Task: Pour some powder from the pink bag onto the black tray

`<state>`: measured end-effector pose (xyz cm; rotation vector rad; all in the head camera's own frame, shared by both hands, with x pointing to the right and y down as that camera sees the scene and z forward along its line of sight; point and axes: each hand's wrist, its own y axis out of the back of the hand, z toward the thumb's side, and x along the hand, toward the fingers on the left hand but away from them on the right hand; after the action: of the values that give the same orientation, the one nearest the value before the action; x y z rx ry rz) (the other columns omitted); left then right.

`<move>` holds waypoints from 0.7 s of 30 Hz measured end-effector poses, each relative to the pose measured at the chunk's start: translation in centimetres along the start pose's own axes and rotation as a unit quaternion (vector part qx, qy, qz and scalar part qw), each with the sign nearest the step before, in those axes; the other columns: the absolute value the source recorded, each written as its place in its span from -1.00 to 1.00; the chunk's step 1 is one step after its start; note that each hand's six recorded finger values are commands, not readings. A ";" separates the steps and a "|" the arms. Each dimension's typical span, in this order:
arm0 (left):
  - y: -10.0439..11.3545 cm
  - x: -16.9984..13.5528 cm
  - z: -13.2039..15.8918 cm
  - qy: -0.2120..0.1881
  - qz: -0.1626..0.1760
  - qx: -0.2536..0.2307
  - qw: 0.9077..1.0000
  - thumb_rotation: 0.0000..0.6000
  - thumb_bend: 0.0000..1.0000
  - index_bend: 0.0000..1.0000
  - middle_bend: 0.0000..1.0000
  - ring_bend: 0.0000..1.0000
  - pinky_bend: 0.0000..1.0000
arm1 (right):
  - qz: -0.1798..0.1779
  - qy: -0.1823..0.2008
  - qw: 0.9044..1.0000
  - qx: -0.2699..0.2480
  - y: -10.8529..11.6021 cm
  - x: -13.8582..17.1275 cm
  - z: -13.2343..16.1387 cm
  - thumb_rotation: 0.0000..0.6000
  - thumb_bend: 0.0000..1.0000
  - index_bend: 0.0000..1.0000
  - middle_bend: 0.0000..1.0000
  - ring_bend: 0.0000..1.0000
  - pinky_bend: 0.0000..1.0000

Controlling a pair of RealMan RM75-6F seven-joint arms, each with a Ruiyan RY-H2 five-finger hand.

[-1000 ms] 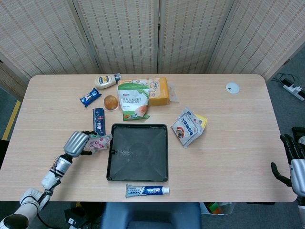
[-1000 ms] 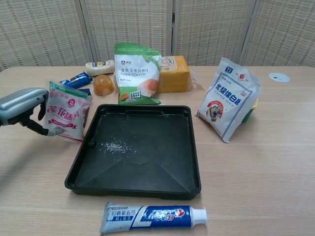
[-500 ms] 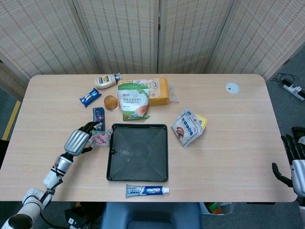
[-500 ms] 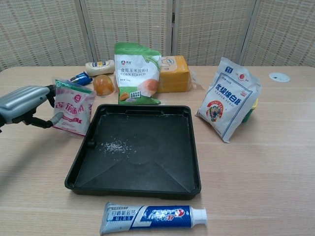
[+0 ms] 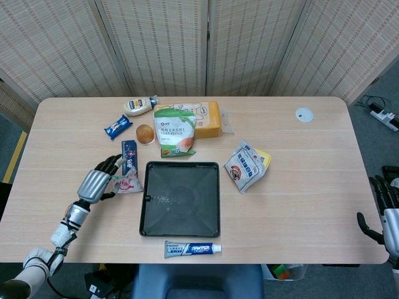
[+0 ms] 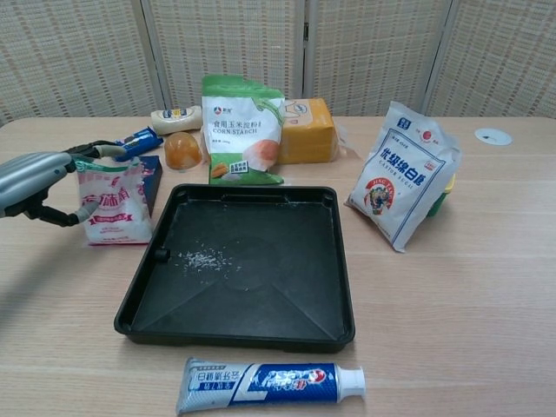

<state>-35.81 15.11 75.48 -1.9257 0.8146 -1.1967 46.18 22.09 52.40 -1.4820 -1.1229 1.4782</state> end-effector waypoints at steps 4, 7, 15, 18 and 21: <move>0.8 -0.5 -0.1 0.006 0.008 -0.013 1.000 1.00 0.09 -1.00 -0.98 -0.97 -0.57 | -0.005 0.003 1.000 0.000 0.2 -0.1 0.1 0.82 -0.16 -1.00 -0.79 -0.70 -0.73; 1.6 -0.8 -0.2 0.011 0.015 -0.021 1.000 1.00 0.07 -1.00 -0.98 -0.96 -0.57 | -0.005 0.006 1.000 0.000 0.3 -0.1 0.2 0.82 -0.16 -1.00 -0.79 -0.70 -0.73; 4.4 -1.5 -0.5 0.024 0.037 -0.027 0.999 1.00 0.06 -1.00 -0.97 -0.92 -0.60 | -0.007 0.004 1.000 0.000 0.5 0.2 0.1 0.83 -0.16 -1.00 -0.79 -0.70 -0.73; 5.2 -2.0 -0.4 0.033 0.045 -0.032 0.998 1.00 0.06 -0.96 -0.94 -0.89 -0.60 | -0.006 -0.001 1.000 -0.002 0.5 0.4 0.0 0.83 -0.16 -1.00 -0.79 -0.70 -0.73; 6.0 -2.8 -0.3 0.048 0.055 -0.036 0.997 1.00 0.07 -0.89 -0.91 -0.87 -0.60 | 0.001 -0.006 1.000 -0.003 0.2 0.4 -0.3 0.82 -0.16 -1.00 -0.79 -0.70 -0.73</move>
<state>-37.99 14.05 69.31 -1.8666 1.0129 -1.2157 46.43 22.45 52.08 -1.4803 -1.1349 1.4870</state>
